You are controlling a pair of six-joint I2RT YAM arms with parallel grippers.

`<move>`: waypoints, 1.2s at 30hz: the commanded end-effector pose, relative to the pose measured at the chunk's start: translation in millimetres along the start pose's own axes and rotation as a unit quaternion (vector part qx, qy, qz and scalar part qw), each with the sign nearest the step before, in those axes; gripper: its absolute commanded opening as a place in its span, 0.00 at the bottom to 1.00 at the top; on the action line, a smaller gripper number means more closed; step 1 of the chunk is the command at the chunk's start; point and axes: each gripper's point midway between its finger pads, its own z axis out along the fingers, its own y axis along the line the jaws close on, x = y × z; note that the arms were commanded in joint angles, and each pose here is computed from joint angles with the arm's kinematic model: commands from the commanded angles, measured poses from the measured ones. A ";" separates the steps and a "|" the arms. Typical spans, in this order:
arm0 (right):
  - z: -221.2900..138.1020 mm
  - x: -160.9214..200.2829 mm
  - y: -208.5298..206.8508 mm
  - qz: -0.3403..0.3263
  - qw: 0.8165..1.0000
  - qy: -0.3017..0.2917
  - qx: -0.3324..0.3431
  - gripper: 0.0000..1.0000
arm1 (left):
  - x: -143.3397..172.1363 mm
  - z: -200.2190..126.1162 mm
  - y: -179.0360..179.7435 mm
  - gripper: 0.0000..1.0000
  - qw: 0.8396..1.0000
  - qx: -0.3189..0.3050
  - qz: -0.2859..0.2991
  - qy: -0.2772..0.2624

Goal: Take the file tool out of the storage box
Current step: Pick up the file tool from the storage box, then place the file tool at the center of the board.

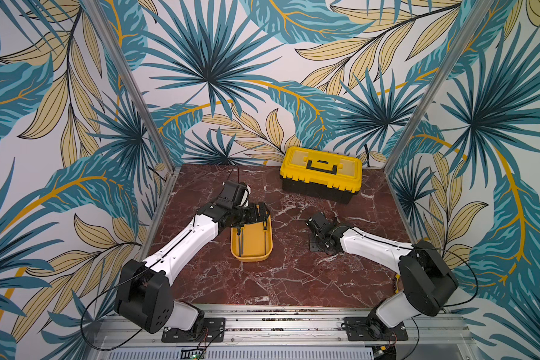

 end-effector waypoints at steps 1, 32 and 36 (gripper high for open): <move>10.9 8.3 -2.4 -0.012 1.000 0.013 0.003 0.01 | -4.2 -9.0 -2.1 1.00 1.000 0.004 0.011 -0.020; 28.8 8.7 -11.4 -0.012 0.999 0.039 0.015 0.05 | 11.9 12.5 23.4 1.00 0.999 -0.031 -0.009 -0.003; 29.5 9.5 -11.3 -0.014 0.999 0.040 0.015 0.06 | 12.9 15.1 25.1 1.00 0.999 -0.034 -0.010 -0.001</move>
